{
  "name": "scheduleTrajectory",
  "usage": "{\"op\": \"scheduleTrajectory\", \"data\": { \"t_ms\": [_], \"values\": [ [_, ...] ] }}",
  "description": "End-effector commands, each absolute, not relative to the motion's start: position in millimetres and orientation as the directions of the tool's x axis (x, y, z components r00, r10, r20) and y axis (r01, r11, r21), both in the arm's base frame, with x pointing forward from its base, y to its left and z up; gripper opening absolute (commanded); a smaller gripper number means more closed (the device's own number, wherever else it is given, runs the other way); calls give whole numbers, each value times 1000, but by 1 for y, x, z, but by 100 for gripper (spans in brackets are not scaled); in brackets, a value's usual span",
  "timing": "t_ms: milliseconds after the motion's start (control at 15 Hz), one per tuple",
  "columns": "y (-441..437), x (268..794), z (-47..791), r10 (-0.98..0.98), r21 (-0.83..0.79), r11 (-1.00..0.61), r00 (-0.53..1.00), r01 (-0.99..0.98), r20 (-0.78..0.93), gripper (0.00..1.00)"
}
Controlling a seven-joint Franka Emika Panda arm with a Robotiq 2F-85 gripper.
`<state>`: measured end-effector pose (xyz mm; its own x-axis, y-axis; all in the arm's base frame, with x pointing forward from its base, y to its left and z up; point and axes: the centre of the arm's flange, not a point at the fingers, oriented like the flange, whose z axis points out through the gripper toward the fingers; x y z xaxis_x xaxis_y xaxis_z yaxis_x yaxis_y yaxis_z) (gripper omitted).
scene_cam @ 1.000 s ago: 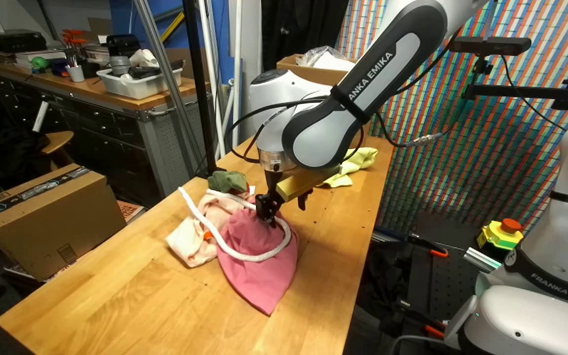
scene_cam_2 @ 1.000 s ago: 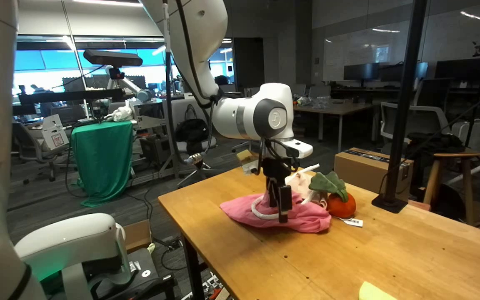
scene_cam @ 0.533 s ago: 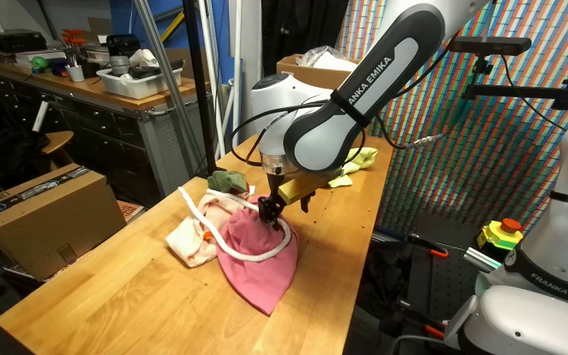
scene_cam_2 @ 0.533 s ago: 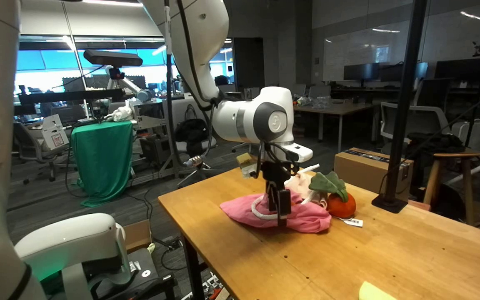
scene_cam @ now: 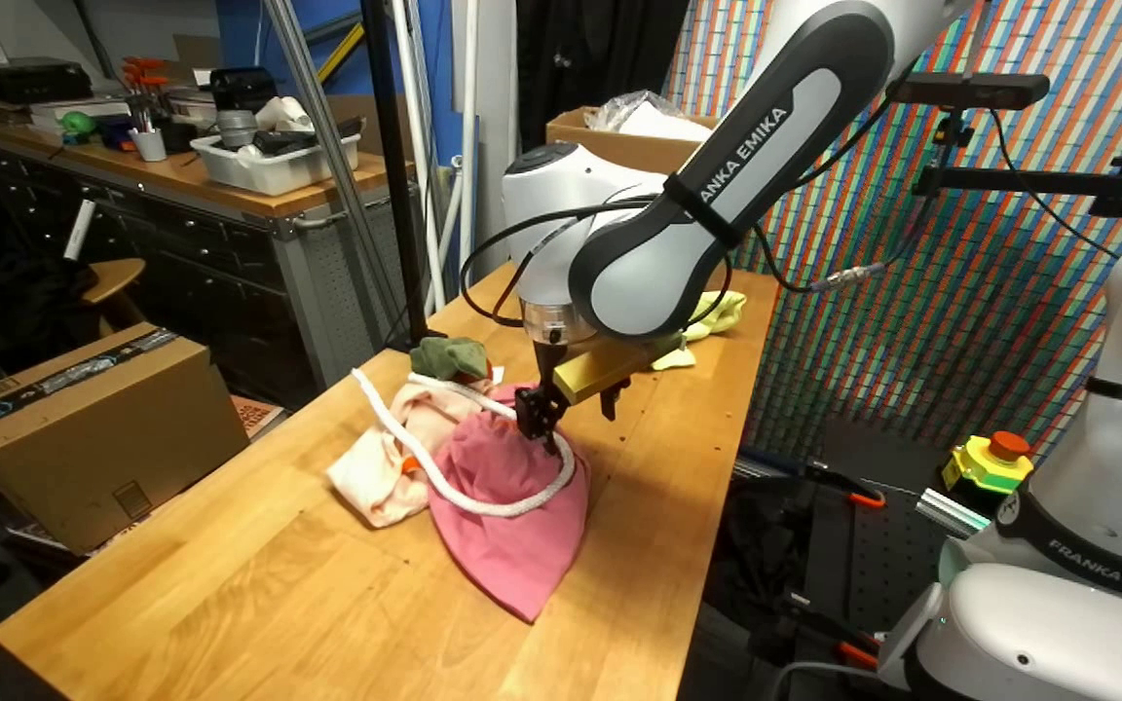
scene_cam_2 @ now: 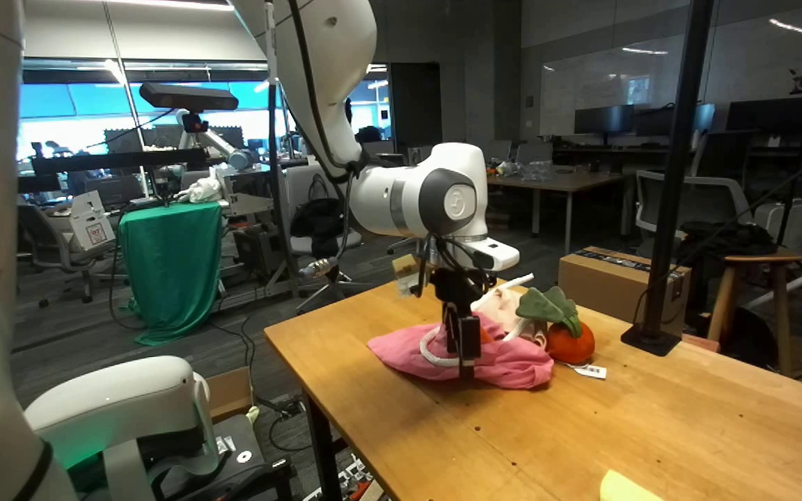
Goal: Separate the things on the heap
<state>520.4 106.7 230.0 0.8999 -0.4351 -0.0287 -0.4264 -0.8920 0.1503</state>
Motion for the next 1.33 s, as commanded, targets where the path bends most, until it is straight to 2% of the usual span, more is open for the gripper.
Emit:
{"op": "scheduleTrajectory", "data": {
  "t_ms": [0,1267],
  "values": [
    [108,510,245,-459,144,-879,888,-454,-3,100],
    [109,501,230,-482,158,-867,876,-473,-27,100]
  ]
}}
